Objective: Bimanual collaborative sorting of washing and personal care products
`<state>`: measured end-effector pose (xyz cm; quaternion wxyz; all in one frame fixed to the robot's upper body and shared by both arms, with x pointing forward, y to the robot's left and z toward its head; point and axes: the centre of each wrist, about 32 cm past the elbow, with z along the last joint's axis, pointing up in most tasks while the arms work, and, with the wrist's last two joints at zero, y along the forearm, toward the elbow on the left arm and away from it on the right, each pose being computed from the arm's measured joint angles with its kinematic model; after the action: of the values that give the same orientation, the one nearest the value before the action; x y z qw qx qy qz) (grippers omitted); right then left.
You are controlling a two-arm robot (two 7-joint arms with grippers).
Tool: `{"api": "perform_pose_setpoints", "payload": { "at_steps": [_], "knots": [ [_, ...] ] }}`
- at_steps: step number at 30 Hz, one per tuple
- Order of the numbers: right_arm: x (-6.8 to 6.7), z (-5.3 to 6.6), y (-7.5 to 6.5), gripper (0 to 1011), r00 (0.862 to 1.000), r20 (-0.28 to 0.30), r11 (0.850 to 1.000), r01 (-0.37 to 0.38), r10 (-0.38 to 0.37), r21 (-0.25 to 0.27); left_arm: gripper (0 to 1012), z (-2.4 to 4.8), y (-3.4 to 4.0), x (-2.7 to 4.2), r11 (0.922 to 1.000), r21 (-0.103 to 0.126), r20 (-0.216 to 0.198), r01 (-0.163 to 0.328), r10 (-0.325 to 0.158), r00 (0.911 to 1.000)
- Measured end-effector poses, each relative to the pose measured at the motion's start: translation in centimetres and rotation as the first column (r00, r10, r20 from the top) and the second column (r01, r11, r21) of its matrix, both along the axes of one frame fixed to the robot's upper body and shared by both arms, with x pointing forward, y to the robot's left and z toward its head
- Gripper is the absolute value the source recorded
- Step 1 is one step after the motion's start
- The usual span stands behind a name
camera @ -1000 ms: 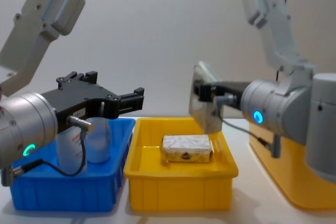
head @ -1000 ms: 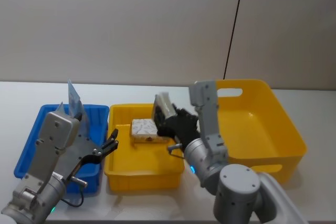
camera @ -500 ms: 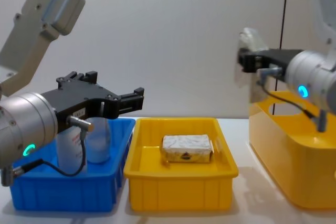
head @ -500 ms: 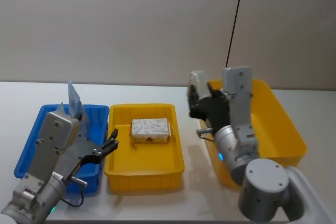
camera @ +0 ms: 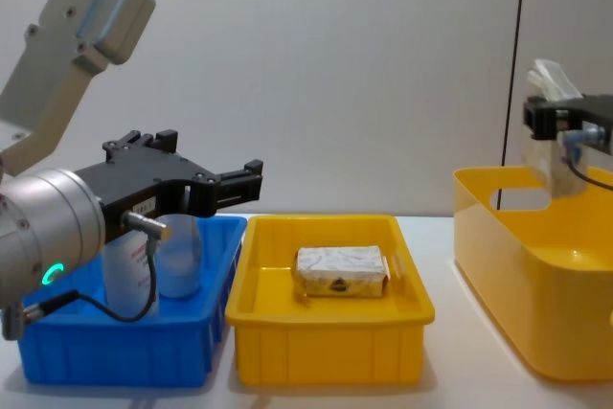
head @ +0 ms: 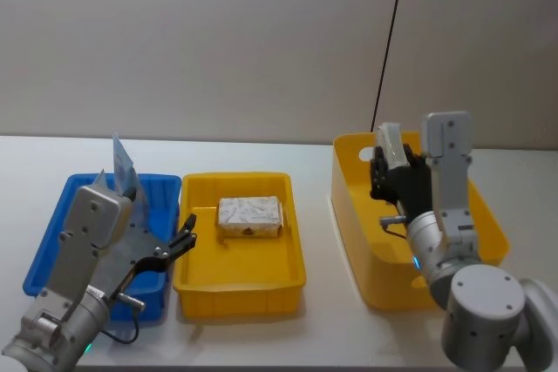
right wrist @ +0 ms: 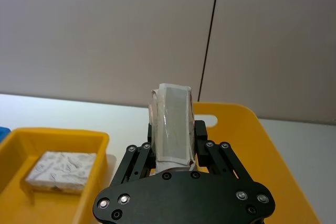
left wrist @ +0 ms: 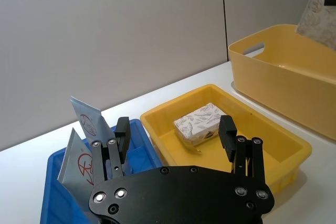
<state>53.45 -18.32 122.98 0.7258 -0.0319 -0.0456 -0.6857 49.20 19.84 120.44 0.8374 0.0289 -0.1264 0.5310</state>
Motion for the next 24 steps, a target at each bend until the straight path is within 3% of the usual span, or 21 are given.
{"api": "perform_pose_setpoints", "payload": {
  "at_steps": [16, 24],
  "knots": [
    [0.4, -0.9, -1.7, 389, 0.991, -0.127, 0.999, 0.033, -0.035, -0.02, 1001, 0.0, 0.0, 0.0, 1.0, 0.0, 0.0, 0.0, 0.0, 1.0],
    [0.5, -1.1, -2.0, 695, 0.988, -0.149, 0.999, 0.037, -0.041, -0.023, 1001, 0.0, 0.0, 0.0, 1.0, 0.0, 0.0, 0.0, 0.0, 1.0]
  ]
}}
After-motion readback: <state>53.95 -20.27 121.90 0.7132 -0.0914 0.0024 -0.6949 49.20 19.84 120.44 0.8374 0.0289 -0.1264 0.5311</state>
